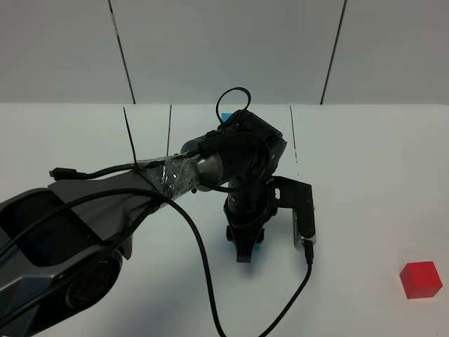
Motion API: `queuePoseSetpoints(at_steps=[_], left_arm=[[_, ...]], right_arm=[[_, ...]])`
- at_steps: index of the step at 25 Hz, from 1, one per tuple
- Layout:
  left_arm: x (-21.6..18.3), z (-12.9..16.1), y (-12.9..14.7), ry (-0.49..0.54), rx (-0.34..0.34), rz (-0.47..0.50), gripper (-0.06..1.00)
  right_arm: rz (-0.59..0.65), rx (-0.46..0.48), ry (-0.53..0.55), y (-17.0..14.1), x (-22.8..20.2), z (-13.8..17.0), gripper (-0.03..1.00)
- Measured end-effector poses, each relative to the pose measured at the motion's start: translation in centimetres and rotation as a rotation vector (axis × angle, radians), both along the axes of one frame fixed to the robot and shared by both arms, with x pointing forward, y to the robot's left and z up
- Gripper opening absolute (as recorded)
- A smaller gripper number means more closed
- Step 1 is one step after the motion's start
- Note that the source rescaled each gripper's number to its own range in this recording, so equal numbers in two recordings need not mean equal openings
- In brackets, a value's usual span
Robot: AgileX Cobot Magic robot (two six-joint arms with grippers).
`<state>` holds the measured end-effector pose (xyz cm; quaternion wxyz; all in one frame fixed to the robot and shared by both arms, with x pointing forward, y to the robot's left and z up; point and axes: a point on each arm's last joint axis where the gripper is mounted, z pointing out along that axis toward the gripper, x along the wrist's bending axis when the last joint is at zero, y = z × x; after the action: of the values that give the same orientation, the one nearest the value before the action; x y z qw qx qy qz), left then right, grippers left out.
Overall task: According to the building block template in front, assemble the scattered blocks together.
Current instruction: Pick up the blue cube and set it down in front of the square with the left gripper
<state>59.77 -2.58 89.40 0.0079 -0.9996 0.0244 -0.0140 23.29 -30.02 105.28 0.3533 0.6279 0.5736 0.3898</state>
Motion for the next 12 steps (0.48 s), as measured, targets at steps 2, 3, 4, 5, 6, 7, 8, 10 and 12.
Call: queuePoseSetpoints(at_steps=[2,3,4,5,6,7,8,10,12], left_arm=[[0.01,0.00,-0.01,-0.001,-0.001,0.000,0.00],[0.01,0.00,-0.01,-0.001,-0.001,0.000,0.00],[0.01,0.00,-0.01,-0.001,-0.001,0.000,0.00],[0.02,0.00,-0.01,-0.002,-0.002,0.001,0.00],[0.02,0.00,-0.02,-0.002,-0.002,0.001,0.00],[0.02,0.00,-0.02,-0.002,-0.002,0.004,0.00],[0.02,0.00,-0.02,-0.003,-0.003,0.011,0.00],[0.03,0.00,-0.03,-0.004,-0.004,0.038,0.00],[0.07,-0.06,-0.07,-0.007,-0.008,0.071,0.00]], right_arm=[[0.000,0.000,0.000,0.00,0.00,0.00,1.00],[0.000,0.000,0.000,0.00,0.00,0.00,1.00],[0.000,0.000,0.000,0.00,0.00,0.00,1.00],[0.000,0.000,0.000,0.00,0.00,0.00,1.00],[0.000,0.000,0.000,0.00,0.00,0.00,1.00],[0.000,0.000,0.000,0.00,0.00,0.00,1.00],[0.000,0.000,0.000,0.00,0.00,0.00,1.00],[0.000,0.000,0.000,0.00,0.00,0.00,1.00],[0.000,0.000,0.000,0.00,0.00,0.00,1.00]])
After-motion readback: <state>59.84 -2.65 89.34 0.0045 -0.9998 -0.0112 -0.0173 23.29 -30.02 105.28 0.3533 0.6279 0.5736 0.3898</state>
